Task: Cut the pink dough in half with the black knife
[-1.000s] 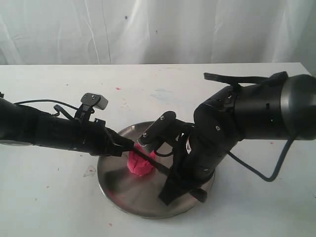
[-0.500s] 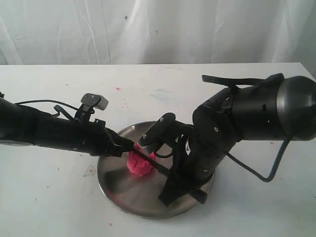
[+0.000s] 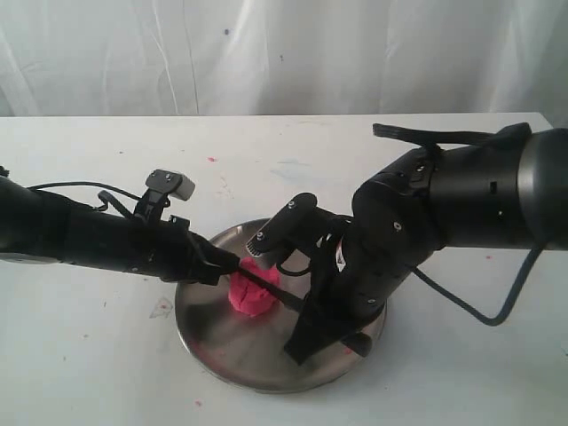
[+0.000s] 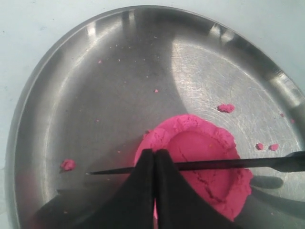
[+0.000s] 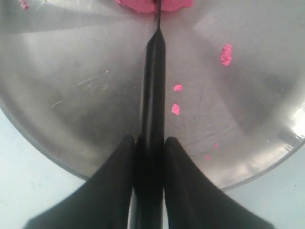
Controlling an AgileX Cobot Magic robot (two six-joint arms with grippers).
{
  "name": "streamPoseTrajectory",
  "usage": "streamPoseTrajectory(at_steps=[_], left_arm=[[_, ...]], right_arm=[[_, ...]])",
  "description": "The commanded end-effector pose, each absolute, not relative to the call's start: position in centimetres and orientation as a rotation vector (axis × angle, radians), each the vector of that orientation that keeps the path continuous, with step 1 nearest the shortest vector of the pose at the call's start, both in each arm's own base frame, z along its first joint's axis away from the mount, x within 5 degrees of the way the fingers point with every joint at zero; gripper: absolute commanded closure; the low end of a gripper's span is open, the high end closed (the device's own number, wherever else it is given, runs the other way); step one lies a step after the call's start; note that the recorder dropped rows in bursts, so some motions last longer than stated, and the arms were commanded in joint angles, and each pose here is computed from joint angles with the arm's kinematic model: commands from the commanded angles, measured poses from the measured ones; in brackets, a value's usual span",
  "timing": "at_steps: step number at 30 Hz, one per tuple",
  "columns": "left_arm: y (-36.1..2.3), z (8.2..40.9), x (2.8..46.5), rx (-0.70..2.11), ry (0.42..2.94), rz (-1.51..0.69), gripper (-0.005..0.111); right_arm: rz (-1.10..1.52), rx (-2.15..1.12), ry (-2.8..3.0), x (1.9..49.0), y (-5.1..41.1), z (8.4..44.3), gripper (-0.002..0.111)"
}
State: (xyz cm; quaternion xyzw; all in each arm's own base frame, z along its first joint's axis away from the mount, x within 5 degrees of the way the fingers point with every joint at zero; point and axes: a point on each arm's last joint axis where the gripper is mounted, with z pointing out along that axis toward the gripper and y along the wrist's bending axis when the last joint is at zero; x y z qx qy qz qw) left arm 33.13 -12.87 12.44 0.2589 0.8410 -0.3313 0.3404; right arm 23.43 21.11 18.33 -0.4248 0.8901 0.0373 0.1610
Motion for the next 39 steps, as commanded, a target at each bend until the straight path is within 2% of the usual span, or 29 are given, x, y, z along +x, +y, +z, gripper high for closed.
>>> streamPoseTrajectory(at_steps=[1,11,15,18,32,39], left_arm=[[-12.9,12.0,33.2,0.651,2.207,-0.844,0.107],[-12.9,12.2,33.2,0.652,2.202,-0.842,0.107],[-12.9,15.8,33.8,0.661,2.096,-0.812,0.107],[-12.6,16.9,33.9,0.654,2.080,-0.759,0.107],[-12.8,13.3,34.2,0.677,2.160,-0.780,0.107],[-12.9,12.9,34.4,0.678,2.162,-0.791,0.107]], right_arm=[[0.108,-1.219,2.527,23.6,21.1,18.3,0.108],[0.110,-1.217,2.522,23.7,21.2,17.9,0.108],[0.110,-1.218,2.524,23.7,21.3,17.9,0.108],[0.110,-1.218,2.524,23.7,21.3,17.9,0.108],[0.106,-1.221,2.532,23.7,21.2,17.8,0.108],[0.106,-1.221,2.532,23.7,21.2,17.8,0.108]])
